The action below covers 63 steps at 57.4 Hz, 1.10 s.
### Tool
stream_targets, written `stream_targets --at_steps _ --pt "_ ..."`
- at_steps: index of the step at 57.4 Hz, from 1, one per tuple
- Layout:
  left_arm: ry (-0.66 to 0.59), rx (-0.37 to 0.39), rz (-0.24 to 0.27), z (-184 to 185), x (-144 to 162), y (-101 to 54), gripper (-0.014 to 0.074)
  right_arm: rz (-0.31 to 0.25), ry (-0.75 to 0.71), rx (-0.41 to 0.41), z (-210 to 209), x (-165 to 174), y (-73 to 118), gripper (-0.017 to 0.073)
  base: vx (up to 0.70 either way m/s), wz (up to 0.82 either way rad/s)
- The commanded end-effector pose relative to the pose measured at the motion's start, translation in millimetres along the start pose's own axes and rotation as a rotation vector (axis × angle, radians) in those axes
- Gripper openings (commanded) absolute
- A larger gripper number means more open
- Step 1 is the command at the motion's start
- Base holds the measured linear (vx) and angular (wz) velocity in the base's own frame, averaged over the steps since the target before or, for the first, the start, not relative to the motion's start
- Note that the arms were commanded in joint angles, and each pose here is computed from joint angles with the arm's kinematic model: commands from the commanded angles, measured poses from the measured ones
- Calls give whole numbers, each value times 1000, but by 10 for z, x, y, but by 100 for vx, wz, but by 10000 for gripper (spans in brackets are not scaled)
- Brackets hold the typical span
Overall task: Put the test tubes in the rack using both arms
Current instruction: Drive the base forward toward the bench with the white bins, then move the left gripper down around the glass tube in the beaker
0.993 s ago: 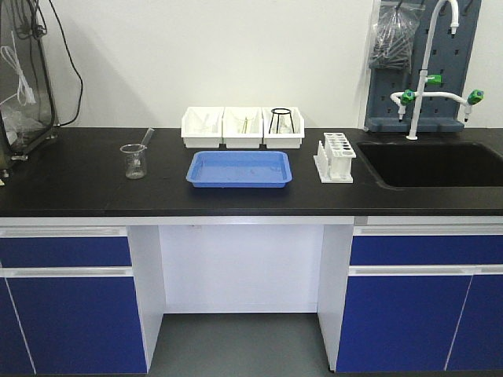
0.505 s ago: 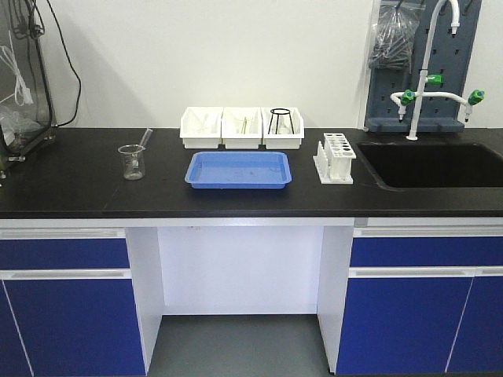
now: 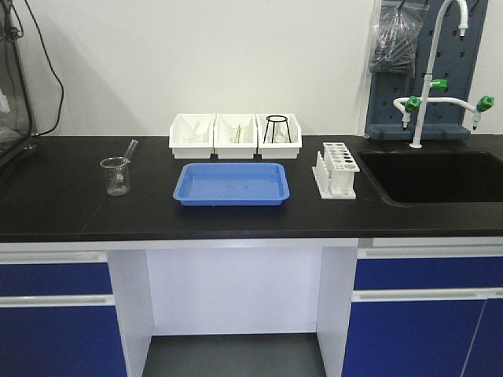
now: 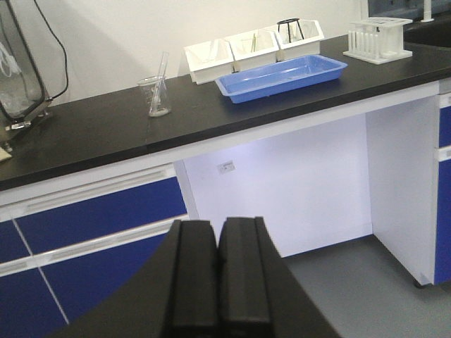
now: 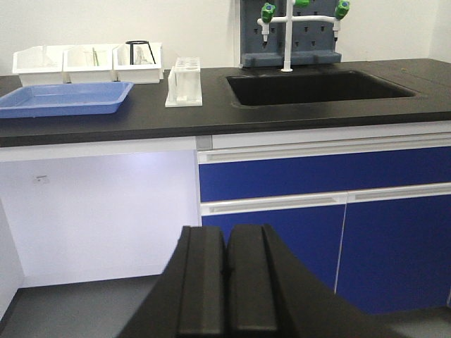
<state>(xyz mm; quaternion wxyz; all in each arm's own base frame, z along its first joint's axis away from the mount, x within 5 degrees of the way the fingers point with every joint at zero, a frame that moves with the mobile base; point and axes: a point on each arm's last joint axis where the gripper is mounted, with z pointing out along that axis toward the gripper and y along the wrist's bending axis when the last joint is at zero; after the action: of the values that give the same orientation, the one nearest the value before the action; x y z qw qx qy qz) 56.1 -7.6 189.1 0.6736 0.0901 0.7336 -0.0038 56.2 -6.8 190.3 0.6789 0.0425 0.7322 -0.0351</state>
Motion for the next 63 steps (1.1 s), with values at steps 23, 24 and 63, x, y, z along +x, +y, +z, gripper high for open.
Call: stream_targets --at_steps 23,24,63 --pt "-68 -15 -17 7 4 5 -15 -17 -79 -9 -2 -43 8 -8 40 3" --pt "-68 -15 -17 7 4 5 -15 -17 -79 -9 -2 -43 8 -8 44 5" --pt "-68 -15 -16 7 4 5 -15 -17 -79 -9 -2 -43 8 -8 46 3"
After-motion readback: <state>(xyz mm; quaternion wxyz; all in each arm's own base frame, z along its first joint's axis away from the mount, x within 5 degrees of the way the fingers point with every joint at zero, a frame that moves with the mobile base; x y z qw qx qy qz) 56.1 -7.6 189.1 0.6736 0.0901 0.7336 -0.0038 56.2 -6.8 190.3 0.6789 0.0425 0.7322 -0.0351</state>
